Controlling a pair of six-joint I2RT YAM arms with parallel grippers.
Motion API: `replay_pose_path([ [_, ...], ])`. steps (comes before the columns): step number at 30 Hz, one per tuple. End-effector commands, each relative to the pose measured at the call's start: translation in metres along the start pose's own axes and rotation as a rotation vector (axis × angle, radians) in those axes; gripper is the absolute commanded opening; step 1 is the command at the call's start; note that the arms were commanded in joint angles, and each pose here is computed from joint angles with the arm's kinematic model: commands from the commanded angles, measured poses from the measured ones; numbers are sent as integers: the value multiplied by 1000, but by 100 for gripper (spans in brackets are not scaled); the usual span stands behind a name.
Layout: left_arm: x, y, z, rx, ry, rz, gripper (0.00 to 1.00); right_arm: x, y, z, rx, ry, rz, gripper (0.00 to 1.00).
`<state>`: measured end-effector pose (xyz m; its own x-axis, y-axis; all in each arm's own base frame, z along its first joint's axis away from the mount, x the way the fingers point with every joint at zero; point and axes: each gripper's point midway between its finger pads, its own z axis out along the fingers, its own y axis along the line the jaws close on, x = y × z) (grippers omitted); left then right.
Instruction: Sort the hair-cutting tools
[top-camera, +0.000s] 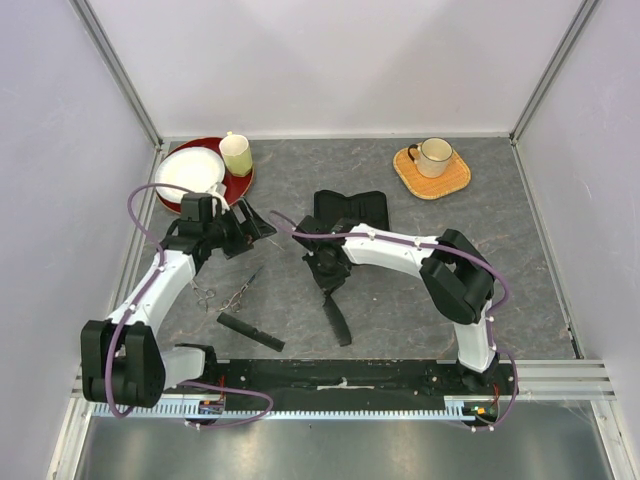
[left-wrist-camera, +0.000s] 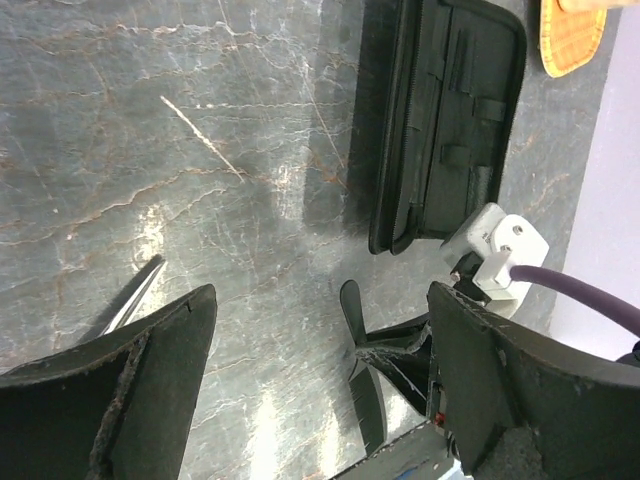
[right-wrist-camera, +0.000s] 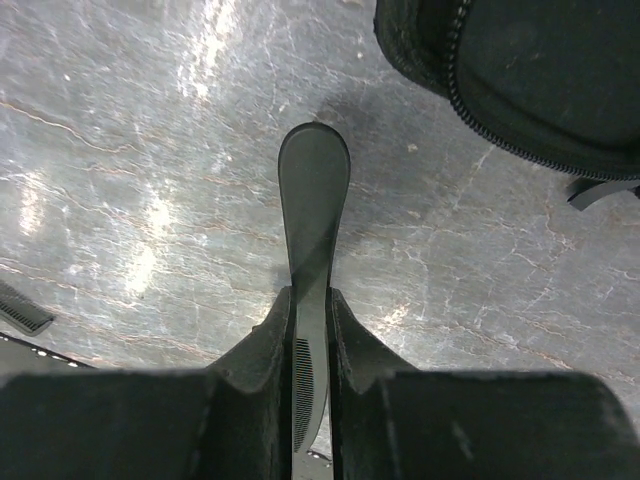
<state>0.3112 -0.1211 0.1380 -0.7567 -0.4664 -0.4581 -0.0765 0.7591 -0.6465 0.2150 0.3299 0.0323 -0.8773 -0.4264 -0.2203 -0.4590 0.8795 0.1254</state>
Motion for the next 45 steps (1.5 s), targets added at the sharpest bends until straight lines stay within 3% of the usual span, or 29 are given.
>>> replay_pose_path([
  [1, 2, -13, 4, 78, 20, -40, 92, -26, 15, -33, -54, -102, -11, 11],
  [10, 31, -23, 3, 232, 38, -112, 91, -55, 42, -71, -181, -216, -35, 10],
  [19, 38, -56, 2, 396, 43, -55, 91, -80, 65, -95, -272, -295, -37, 9],
  [25, 37, -44, 5, 317, 19, -79, 89, -88, 69, -97, -277, -304, -6, 8],
  [35, 30, -2, 11, 41, -18, -106, 88, -54, 30, -27, -92, -160, -37, 39],
  [45, 36, 15, 13, -51, 1, -135, 88, -64, 11, 6, 34, -156, -89, 47],
])
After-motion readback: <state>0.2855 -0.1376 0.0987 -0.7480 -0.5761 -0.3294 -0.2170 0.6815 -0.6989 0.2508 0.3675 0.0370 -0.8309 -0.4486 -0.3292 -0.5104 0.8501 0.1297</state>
